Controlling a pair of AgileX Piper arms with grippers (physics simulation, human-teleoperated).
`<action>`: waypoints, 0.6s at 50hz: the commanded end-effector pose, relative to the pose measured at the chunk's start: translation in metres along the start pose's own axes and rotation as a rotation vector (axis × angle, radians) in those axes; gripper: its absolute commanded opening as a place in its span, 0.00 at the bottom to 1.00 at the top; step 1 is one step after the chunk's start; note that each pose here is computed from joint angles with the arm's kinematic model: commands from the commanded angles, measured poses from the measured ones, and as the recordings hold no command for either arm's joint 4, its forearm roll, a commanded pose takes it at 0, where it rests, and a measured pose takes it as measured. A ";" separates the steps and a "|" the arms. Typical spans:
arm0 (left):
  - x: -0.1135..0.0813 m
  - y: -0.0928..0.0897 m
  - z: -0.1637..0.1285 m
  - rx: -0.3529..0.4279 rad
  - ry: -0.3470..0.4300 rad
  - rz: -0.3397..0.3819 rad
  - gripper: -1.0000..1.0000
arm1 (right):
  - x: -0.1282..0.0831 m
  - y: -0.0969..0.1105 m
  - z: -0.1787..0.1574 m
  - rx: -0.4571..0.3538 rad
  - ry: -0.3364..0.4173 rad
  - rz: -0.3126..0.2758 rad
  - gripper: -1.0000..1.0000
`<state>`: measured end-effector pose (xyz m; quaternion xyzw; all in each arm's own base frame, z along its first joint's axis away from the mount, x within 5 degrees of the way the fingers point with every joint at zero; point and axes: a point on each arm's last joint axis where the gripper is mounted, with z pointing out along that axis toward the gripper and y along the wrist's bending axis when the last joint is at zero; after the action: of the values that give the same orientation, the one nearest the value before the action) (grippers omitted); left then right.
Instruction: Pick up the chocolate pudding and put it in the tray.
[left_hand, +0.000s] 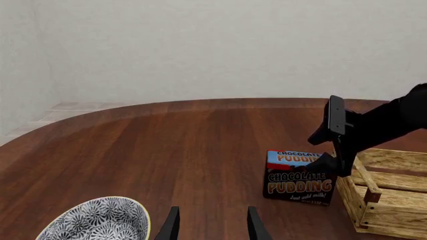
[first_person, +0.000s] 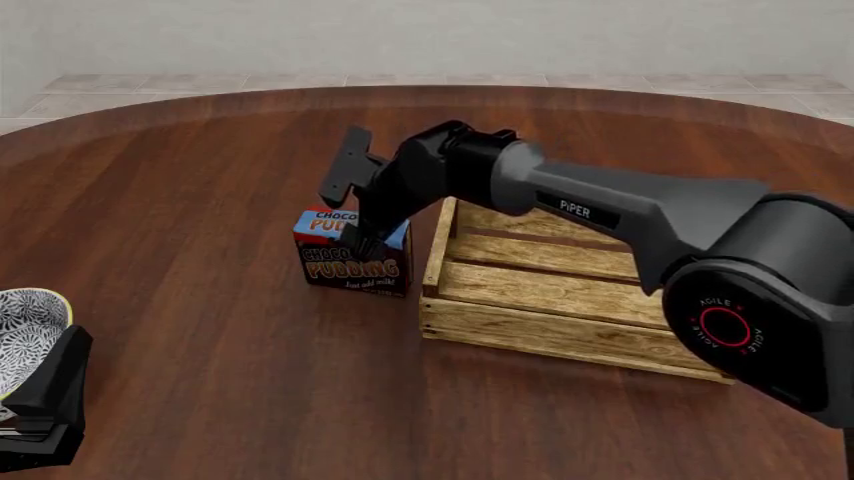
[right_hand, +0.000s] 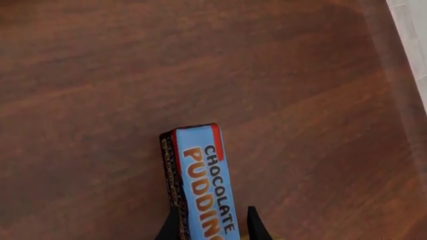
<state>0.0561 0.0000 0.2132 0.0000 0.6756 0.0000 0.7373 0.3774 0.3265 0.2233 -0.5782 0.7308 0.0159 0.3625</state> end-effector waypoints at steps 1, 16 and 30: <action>0.000 0.000 0.000 0.000 0.000 0.000 1.00 | 0.002 0.000 0.002 0.001 0.002 0.006 1.00; 0.000 0.000 0.000 0.000 0.000 0.000 1.00 | 0.006 -0.001 0.005 0.002 0.007 0.015 1.00; 0.000 0.000 0.000 0.000 0.000 0.000 1.00 | 0.009 -0.002 0.008 0.004 0.010 0.025 1.00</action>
<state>0.0561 0.0000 0.2132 0.0000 0.6756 0.0000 0.7373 0.3808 0.3230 0.2162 -0.5712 0.7372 0.0160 0.3606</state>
